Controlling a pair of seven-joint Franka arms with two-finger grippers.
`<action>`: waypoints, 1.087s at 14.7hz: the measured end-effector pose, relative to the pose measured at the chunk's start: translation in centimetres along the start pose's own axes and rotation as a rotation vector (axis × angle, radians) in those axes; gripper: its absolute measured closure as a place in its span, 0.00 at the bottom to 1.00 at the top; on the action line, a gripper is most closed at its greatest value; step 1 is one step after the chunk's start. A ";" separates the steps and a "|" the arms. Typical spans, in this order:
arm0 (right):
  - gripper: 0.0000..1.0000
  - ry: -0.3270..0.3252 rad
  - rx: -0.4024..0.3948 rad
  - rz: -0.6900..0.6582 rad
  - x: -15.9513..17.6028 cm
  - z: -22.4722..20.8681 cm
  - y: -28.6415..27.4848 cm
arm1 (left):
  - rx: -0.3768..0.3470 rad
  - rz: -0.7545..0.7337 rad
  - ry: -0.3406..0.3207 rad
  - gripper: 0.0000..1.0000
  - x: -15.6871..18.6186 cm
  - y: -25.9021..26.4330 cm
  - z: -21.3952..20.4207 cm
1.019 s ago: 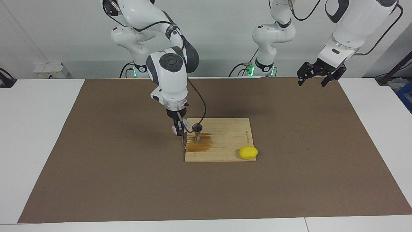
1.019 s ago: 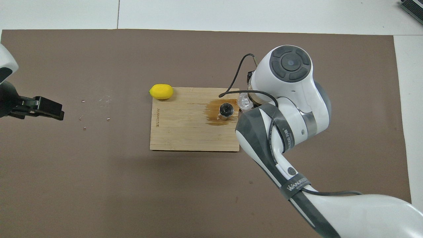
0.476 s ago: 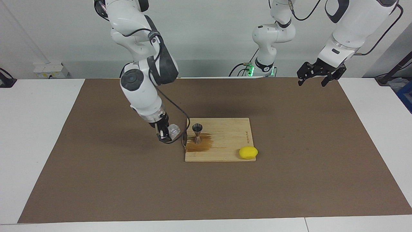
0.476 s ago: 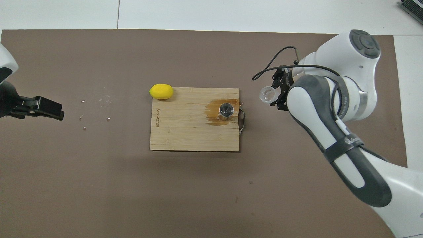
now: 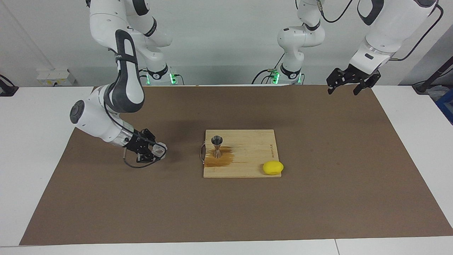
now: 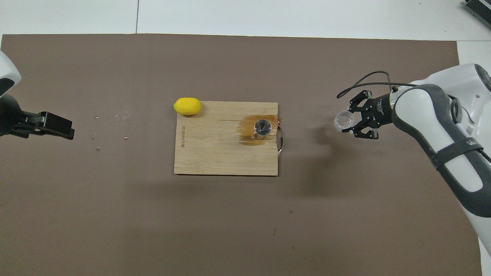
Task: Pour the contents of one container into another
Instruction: 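Turn the glass upright and carry it back with the right gripper, then lower the glass onto the table and open the right gripper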
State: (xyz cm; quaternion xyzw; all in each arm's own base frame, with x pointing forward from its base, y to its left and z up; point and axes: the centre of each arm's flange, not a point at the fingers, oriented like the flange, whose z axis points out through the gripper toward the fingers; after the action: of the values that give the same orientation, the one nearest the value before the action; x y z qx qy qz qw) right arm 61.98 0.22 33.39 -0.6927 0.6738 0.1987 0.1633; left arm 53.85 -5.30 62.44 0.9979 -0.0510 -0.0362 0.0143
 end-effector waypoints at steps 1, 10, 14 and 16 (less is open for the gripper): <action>0.50 -0.025 0.004 -0.006 1.6 0.1 0.6 | 0.000 0.000 0.000 0.00 0.0 0.0 0.0; 0.50 -0.132 0.017 -0.072 11.4 2.0 4.3 | 0.000 0.000 0.000 0.00 0.0 0.0 0.0; 0.45 -0.156 0.026 -0.067 11.9 2.4 4.8 | 0.000 0.000 0.000 0.00 0.0 0.0 0.0; 0.24 -0.151 0.031 -0.061 12.3 2.4 4.9 | 0.000 0.000 0.000 0.00 0.0 0.0 0.0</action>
State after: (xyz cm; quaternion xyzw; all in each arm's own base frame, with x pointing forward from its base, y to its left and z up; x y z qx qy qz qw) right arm 57.08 -9.48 25.42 -0.6931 0.6412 0.2350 0.2306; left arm 53.85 -5.29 62.44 0.9979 -0.0510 -0.0362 0.0143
